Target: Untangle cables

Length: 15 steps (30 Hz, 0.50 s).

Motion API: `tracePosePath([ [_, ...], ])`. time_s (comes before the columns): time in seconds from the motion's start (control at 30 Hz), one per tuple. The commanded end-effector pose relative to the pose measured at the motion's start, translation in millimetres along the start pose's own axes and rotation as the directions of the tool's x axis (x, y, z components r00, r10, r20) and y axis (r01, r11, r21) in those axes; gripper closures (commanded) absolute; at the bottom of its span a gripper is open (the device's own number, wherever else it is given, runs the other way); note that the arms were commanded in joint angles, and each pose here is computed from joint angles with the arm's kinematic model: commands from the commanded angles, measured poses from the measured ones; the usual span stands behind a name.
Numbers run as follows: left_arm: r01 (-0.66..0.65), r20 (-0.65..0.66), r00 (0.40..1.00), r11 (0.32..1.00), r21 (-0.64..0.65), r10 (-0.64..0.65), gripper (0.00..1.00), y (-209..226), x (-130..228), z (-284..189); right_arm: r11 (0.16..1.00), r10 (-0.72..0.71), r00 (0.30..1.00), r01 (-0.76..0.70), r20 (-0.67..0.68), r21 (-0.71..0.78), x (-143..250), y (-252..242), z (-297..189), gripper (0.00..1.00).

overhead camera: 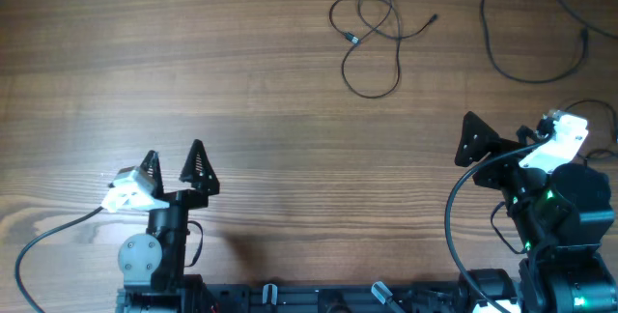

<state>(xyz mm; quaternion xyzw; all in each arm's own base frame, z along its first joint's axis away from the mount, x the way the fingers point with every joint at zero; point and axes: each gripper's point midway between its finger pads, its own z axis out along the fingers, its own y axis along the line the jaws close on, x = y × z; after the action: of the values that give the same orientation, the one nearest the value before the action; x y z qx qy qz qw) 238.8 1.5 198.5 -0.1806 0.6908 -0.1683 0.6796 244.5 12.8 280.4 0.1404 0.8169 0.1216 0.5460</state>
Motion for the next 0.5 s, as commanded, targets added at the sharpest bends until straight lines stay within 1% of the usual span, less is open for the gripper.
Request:
tracePosePath([
  [0.0,-0.069,-0.013,0.998,0.997,0.017,0.069,0.0,4,14,4,1.0,0.001,1.0,-0.001,0.028,0.002,-5,0,-2,0.0],
  [0.07,-0.069,-0.019,0.997,0.998,0.014,0.069,0.0,7,20,6,1.0,0.001,0.999,-0.001,0.035,-0.001,-7,0,-3,0.0],
  [0.13,-0.072,-0.052,0.996,0.997,0.027,0.074,0.0,11,36,8,1.0,0.001,0.999,-0.001,0.04,-0.003,-8,1,-3,0.0],
  [0.2,-0.111,-0.085,0.99,0.992,0.053,0.116,0.0,8,44,8,1.0,0.001,0.999,-0.001,0.039,-0.003,-8,1,-3,0.0],
  [0.27,-0.123,-0.095,0.987,0.99,0.069,0.129,0.0,6,46,8,1.0,0.001,0.999,-0.001,0.039,-0.003,-8,1,-3,0.0],
  [0.47,-0.129,-0.115,0.984,0.99,0.061,0.135,0.0,9,51,9,1.0,0.001,0.999,-0.001,0.039,-0.003,-8,1,-3,0.0],
])
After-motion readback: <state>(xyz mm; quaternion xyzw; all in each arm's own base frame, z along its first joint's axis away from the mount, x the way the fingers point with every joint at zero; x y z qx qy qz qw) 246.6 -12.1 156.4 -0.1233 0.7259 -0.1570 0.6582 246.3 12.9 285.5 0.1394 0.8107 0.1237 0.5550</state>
